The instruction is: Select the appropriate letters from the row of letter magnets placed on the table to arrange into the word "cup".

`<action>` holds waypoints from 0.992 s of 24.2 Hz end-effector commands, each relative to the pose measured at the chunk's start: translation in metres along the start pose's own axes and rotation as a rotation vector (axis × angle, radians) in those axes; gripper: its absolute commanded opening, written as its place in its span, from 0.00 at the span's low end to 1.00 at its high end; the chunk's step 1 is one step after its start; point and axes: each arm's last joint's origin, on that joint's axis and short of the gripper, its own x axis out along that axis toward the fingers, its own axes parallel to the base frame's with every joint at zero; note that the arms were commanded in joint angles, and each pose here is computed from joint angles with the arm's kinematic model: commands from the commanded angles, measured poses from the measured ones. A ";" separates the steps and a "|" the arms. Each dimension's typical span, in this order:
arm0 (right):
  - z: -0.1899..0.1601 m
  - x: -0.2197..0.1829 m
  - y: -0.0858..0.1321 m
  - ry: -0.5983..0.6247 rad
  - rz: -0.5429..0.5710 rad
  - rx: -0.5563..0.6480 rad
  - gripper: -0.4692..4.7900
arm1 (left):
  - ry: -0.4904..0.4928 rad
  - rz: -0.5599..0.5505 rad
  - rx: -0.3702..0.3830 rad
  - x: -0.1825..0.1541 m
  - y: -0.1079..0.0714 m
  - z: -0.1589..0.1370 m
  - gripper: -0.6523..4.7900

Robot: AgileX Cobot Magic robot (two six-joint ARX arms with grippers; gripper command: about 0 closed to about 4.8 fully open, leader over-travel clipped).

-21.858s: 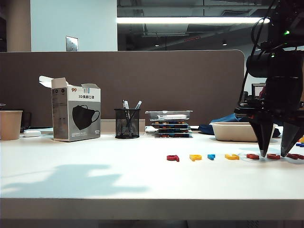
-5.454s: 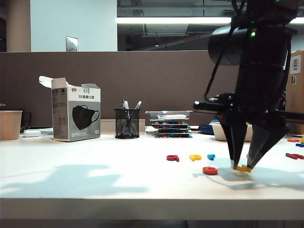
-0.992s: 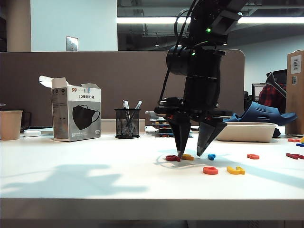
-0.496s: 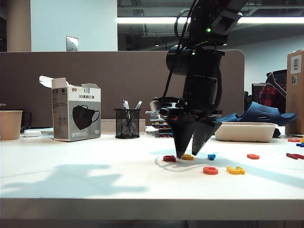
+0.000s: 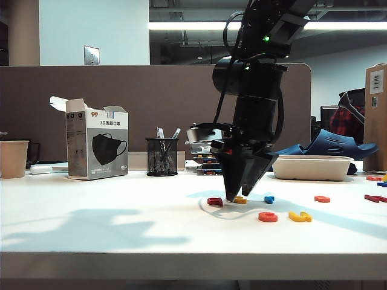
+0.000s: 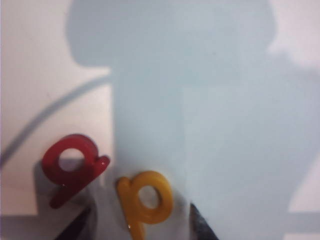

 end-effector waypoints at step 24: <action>0.000 -0.002 -0.002 -0.006 0.004 -0.041 0.38 | -0.008 -0.004 -0.003 -0.002 0.000 0.001 0.11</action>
